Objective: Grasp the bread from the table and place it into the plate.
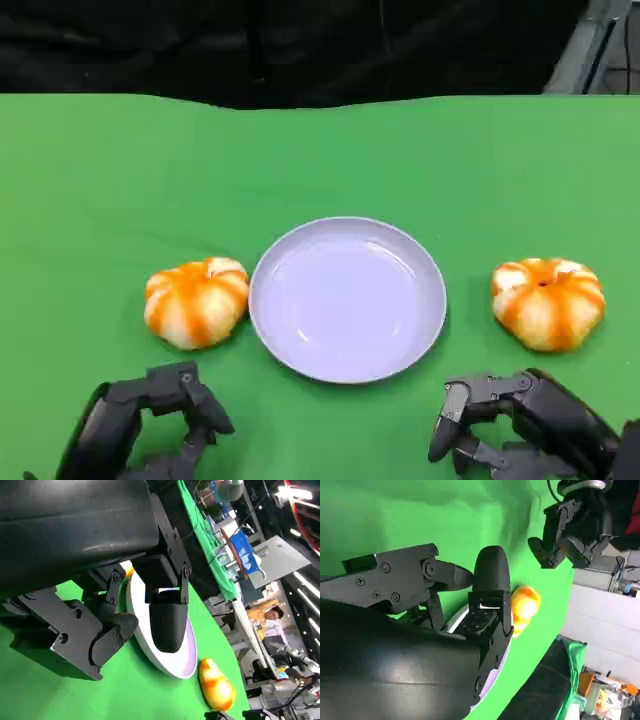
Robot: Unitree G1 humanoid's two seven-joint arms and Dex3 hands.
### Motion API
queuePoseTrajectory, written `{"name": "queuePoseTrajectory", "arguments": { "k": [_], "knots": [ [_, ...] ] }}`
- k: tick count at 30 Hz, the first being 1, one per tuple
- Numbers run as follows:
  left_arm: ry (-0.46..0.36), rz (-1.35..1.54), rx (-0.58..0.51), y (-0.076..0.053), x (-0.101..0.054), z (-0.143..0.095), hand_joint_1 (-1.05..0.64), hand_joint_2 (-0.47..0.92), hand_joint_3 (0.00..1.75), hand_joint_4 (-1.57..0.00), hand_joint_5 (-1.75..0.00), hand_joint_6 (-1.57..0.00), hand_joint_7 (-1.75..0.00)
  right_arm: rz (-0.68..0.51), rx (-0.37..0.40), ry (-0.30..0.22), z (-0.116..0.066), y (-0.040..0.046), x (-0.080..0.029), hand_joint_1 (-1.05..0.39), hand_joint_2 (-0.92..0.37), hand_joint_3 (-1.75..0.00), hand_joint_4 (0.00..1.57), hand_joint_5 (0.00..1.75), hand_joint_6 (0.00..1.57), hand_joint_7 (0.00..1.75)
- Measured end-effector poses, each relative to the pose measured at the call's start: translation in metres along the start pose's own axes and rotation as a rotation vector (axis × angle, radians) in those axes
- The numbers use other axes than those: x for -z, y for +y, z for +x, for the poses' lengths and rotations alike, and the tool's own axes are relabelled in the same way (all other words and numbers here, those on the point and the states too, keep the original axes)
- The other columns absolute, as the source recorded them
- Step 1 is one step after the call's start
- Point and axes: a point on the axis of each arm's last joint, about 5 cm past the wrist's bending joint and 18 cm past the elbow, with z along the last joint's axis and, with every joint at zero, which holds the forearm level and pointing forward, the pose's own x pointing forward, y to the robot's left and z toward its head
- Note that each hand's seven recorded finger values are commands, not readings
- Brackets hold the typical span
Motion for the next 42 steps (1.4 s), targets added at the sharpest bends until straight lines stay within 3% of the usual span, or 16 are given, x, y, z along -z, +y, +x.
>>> {"name": "queuePoseTrajectory", "arguments": {
  "k": [22, 24, 26, 29, 34, 36, 40, 42],
  "knots": [
    [0.0, 0.0, 0.0, 0.0, 0.0, -0.0001, 0.06, 0.51, 1.12, -0.86, -1.34, -0.94, -1.09, -0.001, 0.0, 0.001, -0.0001, 0.0, 0.0001, -0.06, -0.92, -0.49, 0.72, 1.58, 0.79, 1.09],
    [0.0, 0.0, 0.0, 0.0, 0.0, -0.0001, 0.03, 0.61, 0.85, -0.91, -0.99, -1.01, -0.78, -0.001, 0.0, 0.001, -0.0001, 0.0, 0.0001, -0.06, -0.92, -0.48, 0.72, 1.58, 0.79, 1.09],
    [0.0, 0.0, 0.0, 0.0, 0.0, -0.0001, -0.02, 0.77, 0.47, -1.01, -0.57, -1.14, -0.32, -0.001, 0.0, 0.001, -0.0001, 0.0, 0.0001, -0.06, -0.92, -0.48, 0.72, 1.57, 0.79, 1.09],
    [0.0, -0.001, -0.003, 0.0002, 0.0, -0.0001, -0.05, 0.89, 0.18, -1.08, -0.22, -1.19, -0.06, 0.0, 0.0, 0.002, -0.0004, 0.0001, 0.0005, -0.07, -0.92, -0.48, 0.72, 1.57, 0.79, 1.09],
    [0.004, -0.008, -0.009, 0.0008, 0.0001, 0.0002, -0.06, 0.92, 0.11, -1.08, -0.09, -1.18, 0.0, 0.0, 0.0, 0.003, -0.0005, 0.0002, 0.0006, -0.08, -0.92, -0.47, 0.72, 1.57, 0.79, 1.08],
    [0.008, -0.014, -0.013, 0.0012, 0.0003, 0.0002, -0.07, 0.92, 0.09, -1.02, -0.05, -1.07, 0.0, 0.0, 0.0, 0.003, -0.0006, 0.0002, 0.0006, -0.07, -0.92, -0.47, 0.72, 1.57, 0.79, 1.09],
    [0.004, -0.021, -0.027, 0.0024, -0.0007, 0.0016, -0.07, 0.92, 0.08, -1.01, -0.03, -1.05, 0.0, 0.0, 0.0, 0.003, -0.0006, 0.0002, 0.0006, -0.07, -0.92, -0.47, 0.72, 1.57, 0.79, 1.09],
    [0.009, -0.03, -0.026, 0.0027, -0.0007, 0.0018, -0.12, 0.92, 0.09, -0.93, -0.02, -0.86, 0.0, 0.0, 0.0, 0.003, -0.0005, 0.0002, 0.0006, -0.07, -0.92, -0.47, 0.72, 1.57, 0.79, 1.09]
  ]
}}
